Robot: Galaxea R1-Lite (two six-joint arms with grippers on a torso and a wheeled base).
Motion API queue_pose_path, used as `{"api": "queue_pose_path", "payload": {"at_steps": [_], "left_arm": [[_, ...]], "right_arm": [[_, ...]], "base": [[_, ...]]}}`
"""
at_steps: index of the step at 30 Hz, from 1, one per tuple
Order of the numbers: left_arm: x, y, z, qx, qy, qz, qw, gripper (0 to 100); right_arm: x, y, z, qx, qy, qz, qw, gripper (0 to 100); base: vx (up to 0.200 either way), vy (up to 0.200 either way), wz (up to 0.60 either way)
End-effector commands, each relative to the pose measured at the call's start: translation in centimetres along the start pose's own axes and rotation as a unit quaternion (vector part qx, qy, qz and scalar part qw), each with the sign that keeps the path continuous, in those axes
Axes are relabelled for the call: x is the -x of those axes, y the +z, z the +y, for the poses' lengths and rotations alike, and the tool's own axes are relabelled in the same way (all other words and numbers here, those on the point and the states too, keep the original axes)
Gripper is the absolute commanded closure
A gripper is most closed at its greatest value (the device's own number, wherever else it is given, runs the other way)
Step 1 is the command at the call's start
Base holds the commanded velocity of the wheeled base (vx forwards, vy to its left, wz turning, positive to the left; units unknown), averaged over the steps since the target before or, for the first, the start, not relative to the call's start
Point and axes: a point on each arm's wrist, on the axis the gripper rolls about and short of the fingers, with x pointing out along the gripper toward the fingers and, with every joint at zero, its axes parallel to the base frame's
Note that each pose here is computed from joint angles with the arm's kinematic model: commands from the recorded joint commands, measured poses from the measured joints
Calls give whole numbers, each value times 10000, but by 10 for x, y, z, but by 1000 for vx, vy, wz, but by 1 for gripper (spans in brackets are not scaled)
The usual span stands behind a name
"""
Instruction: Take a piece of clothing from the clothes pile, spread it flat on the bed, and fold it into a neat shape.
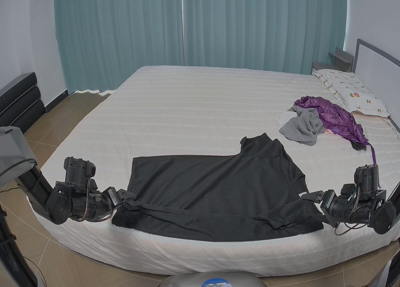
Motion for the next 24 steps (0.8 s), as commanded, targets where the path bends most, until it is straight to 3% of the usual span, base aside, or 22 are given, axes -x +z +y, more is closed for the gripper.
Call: {"api": "queue_pose_path", "payload": {"at_steps": [1, 7, 13, 24], "left_arm": [[34, -15, 1, 273, -419, 247, 9984, 0], [33, -16, 3, 591, -629, 525, 9949, 0], [30, -17, 5, 636, -661, 640, 9937, 0], [30, -14, 7, 668, -642, 586, 9940, 0]], "right_arm": [[-5, -26, 16, -224, 97, 44, 9997, 0], [-22, -38, 2, -540, -279, 124, 9981, 0], [-38, -44, -7, -536, -1, -53, 9985, 0], [-54, -45, -20, -595, 102, -411, 9973, 0]], "base": [[0, 0, 0], [0, 0, 0], [0, 0, 0], [0, 0, 0]]}}
